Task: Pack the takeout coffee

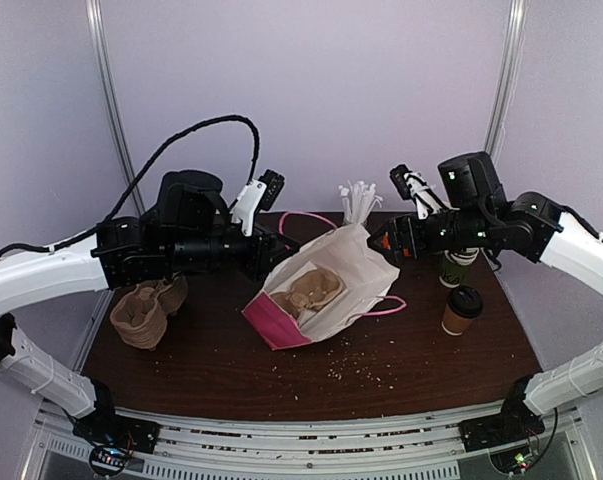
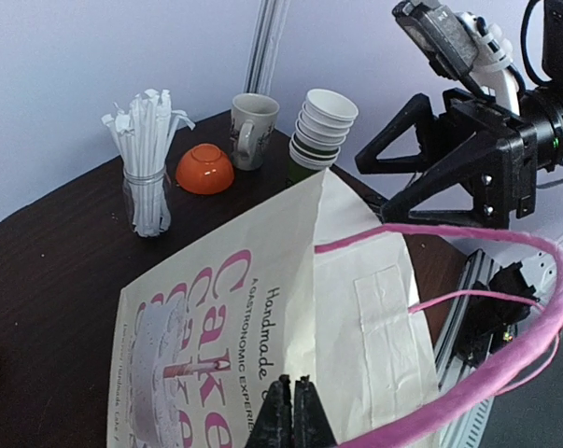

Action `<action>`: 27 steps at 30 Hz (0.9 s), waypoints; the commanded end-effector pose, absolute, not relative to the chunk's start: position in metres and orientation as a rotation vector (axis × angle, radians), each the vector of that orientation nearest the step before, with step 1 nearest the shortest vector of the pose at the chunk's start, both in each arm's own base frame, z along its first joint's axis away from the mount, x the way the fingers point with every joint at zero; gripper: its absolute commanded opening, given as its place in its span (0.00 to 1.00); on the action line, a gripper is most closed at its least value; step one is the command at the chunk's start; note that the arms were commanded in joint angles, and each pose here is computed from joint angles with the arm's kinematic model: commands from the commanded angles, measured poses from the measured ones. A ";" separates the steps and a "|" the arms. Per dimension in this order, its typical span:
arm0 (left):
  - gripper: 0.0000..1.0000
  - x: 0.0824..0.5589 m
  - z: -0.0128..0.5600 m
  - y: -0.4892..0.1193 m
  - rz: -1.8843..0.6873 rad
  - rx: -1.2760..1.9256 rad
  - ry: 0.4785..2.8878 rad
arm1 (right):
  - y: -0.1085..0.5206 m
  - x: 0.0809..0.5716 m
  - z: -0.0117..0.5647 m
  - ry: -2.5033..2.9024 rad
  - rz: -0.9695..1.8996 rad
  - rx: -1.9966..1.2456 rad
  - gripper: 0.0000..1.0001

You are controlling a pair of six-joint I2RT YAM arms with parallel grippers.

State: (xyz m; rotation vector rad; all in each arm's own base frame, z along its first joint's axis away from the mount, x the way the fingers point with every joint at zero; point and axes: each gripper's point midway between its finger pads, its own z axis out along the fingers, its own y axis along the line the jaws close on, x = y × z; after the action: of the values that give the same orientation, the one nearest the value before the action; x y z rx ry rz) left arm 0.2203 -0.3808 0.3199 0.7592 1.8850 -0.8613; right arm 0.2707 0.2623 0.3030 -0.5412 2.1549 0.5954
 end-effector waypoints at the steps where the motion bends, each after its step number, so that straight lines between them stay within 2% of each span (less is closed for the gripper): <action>1: 0.00 0.213 0.322 -0.390 -0.839 0.903 1.794 | 0.260 0.247 0.299 2.138 0.683 -0.603 0.77; 5: 0.00 0.207 0.311 -0.393 -0.855 0.956 1.793 | 0.258 0.239 0.283 2.165 0.692 -0.639 0.76; 10: 0.00 0.200 0.300 -0.399 -0.883 1.010 1.797 | 0.257 0.243 0.268 2.176 0.651 -0.649 0.65; 16: 0.00 0.201 0.296 -0.402 -0.883 1.012 1.810 | 0.267 0.240 0.255 2.210 0.669 -0.725 0.42; 19: 0.00 0.204 0.304 -0.401 -0.881 0.992 1.792 | 0.267 0.236 0.248 2.220 0.656 -0.742 0.33; 22: 0.00 0.207 0.317 -0.399 -0.875 0.957 1.763 | 0.265 0.233 0.235 2.235 0.601 -0.759 0.27; 27: 0.00 0.212 0.342 -0.394 -0.872 0.885 1.703 | 0.268 0.228 0.232 2.178 0.548 -0.765 0.23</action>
State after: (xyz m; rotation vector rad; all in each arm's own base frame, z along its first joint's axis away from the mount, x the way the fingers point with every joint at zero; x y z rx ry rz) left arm 0.2090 -0.3953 0.2988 0.9609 1.8285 -0.8532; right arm 0.2293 0.2700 0.2305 -0.7670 2.2392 0.6094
